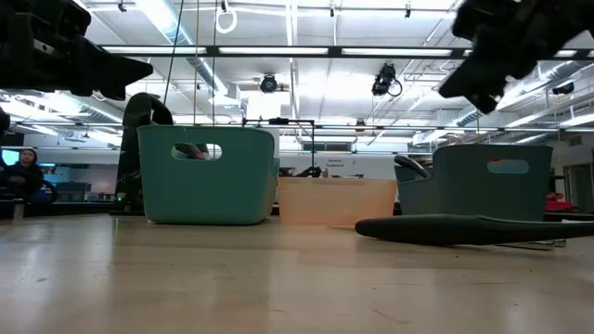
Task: Pick & Place Kitchen Items
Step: Adjust the black spoon
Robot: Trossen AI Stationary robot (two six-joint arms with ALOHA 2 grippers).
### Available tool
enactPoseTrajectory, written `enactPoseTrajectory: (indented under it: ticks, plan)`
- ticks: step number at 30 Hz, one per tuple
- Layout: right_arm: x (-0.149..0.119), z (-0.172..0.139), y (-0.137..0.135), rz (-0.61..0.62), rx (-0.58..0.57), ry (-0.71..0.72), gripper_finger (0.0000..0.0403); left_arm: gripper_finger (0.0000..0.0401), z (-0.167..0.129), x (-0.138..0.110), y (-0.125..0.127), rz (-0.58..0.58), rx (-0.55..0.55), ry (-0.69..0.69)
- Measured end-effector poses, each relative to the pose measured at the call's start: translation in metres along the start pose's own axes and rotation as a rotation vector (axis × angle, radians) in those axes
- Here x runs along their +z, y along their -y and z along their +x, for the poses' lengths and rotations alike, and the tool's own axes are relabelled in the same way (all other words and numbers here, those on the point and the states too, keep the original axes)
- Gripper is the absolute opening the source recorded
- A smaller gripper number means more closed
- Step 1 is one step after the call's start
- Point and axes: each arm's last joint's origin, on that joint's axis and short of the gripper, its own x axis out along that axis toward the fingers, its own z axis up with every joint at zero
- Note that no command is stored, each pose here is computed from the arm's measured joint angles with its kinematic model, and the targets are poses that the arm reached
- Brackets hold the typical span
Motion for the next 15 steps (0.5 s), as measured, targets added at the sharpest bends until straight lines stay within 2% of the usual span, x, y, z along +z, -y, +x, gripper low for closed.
enactPoseTrajectory:
  ticks: [7,15]
  plan:
    - [0.011,0.040,-0.018,-0.043,-0.035,-0.042,0.0008,0.0015,0.000,0.000,0.000,0.002,0.004,-0.001]
    - [-0.007,0.096,-0.016,-0.028,-0.171,-0.205,0.0006,0.0016,0.000,0.000,0.000,0.001,0.006,-0.001]
